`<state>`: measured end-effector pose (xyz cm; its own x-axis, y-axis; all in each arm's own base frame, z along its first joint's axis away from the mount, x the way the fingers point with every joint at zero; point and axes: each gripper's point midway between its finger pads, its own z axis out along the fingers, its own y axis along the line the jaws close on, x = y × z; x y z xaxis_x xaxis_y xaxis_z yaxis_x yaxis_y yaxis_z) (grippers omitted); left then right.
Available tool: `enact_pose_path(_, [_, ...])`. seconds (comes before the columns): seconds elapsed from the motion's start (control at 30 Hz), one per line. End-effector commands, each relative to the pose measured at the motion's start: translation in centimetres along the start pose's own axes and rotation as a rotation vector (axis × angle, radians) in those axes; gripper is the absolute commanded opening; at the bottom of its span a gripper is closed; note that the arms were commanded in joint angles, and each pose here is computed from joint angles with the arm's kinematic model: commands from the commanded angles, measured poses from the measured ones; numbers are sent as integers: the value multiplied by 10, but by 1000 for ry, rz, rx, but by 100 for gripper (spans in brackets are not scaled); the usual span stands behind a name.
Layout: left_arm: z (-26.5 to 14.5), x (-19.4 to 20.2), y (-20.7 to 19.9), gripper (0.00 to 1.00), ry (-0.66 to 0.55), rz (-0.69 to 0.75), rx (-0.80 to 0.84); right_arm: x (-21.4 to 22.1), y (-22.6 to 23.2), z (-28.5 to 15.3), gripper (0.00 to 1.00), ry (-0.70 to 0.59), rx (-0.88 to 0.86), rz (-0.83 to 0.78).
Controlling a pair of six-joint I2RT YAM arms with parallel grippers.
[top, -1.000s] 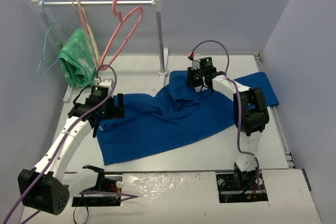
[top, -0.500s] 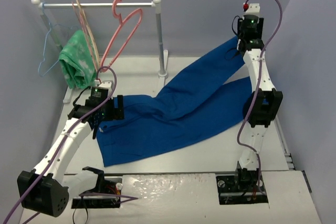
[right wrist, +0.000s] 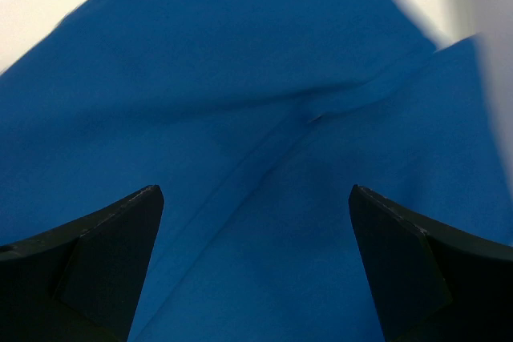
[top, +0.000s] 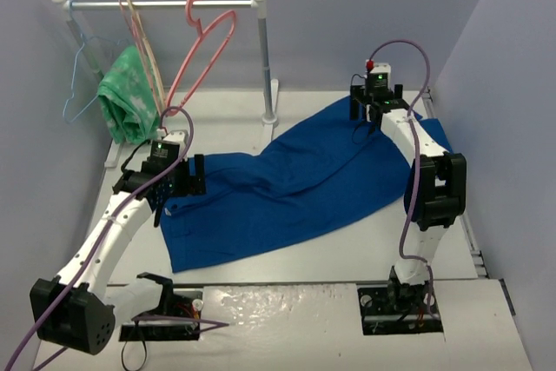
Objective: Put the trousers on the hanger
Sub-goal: Flatten out the trousers at the center of the board.
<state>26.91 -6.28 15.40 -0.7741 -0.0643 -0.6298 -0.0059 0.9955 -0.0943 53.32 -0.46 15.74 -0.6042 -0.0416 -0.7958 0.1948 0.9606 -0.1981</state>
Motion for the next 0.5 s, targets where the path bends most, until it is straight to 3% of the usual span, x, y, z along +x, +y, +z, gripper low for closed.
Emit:
enact_pose_path(0.0, [0, -14, 0, 83, -37, -13, -6, 22, 70, -49, 98, -61, -238, 203])
enact_pose_path(0.17, [2, -11, -3, 83, -27, -34, 4, 106, 105, -58, 99, 57, -275, 295])
enact_pose_path(0.3, [0, -8, -5, 83, -31, -64, 8, 167, 94, -58, 100, 169, -227, 374])
enact_pose_path(0.47, [-5, -2, -6, 83, -24, -82, 14, 252, 76, -63, 100, 428, -225, 644])
